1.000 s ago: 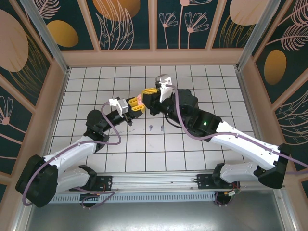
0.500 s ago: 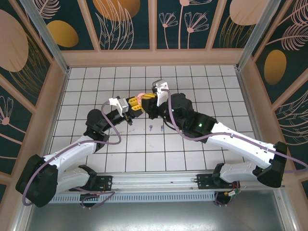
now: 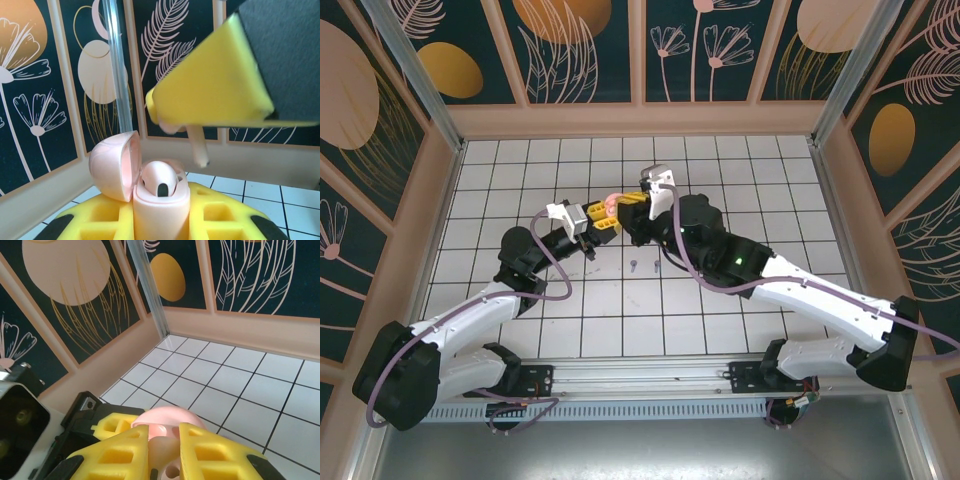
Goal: Insert wireless bluetooth earbuds into charging case
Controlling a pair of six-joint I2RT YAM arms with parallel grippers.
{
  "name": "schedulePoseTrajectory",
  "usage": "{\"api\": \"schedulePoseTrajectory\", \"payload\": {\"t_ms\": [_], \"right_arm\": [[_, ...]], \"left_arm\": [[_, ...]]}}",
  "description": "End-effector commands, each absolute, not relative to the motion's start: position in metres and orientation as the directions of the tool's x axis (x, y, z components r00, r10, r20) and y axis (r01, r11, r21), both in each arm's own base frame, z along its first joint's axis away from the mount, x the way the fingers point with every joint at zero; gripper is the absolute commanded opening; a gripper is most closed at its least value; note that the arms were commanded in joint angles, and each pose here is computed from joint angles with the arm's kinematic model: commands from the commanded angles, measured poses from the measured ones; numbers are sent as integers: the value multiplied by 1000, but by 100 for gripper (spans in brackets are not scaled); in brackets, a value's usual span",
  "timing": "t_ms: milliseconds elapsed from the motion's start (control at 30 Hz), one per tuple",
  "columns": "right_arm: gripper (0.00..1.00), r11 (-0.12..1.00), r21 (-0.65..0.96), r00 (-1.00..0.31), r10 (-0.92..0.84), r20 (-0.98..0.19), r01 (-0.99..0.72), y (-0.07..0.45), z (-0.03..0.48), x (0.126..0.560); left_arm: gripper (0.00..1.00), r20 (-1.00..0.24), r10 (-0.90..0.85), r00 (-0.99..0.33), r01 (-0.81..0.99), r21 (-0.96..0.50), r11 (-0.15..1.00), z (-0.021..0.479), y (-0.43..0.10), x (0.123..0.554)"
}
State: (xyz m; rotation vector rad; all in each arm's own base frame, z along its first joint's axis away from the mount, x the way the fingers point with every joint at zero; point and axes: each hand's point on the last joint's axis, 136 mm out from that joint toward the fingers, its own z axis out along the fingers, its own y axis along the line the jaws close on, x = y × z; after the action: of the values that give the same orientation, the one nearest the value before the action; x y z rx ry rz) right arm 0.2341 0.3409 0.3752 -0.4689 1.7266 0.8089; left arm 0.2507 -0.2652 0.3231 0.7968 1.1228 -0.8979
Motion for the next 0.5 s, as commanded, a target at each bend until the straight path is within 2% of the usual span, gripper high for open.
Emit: {"api": "schedulePoseTrajectory", "payload": {"t_ms": [0, 467], "right_arm": [[18, 645, 332, -258, 210, -943, -689, 331, 417, 228], [18, 679, 344, -295, 193, -936, -648, 331, 390, 248]], "left_arm": [[0, -955, -206, 215, 904, 115, 412, 336, -267, 246], [0, -952, -218, 217, 908, 114, 404, 343, -267, 245]]}}
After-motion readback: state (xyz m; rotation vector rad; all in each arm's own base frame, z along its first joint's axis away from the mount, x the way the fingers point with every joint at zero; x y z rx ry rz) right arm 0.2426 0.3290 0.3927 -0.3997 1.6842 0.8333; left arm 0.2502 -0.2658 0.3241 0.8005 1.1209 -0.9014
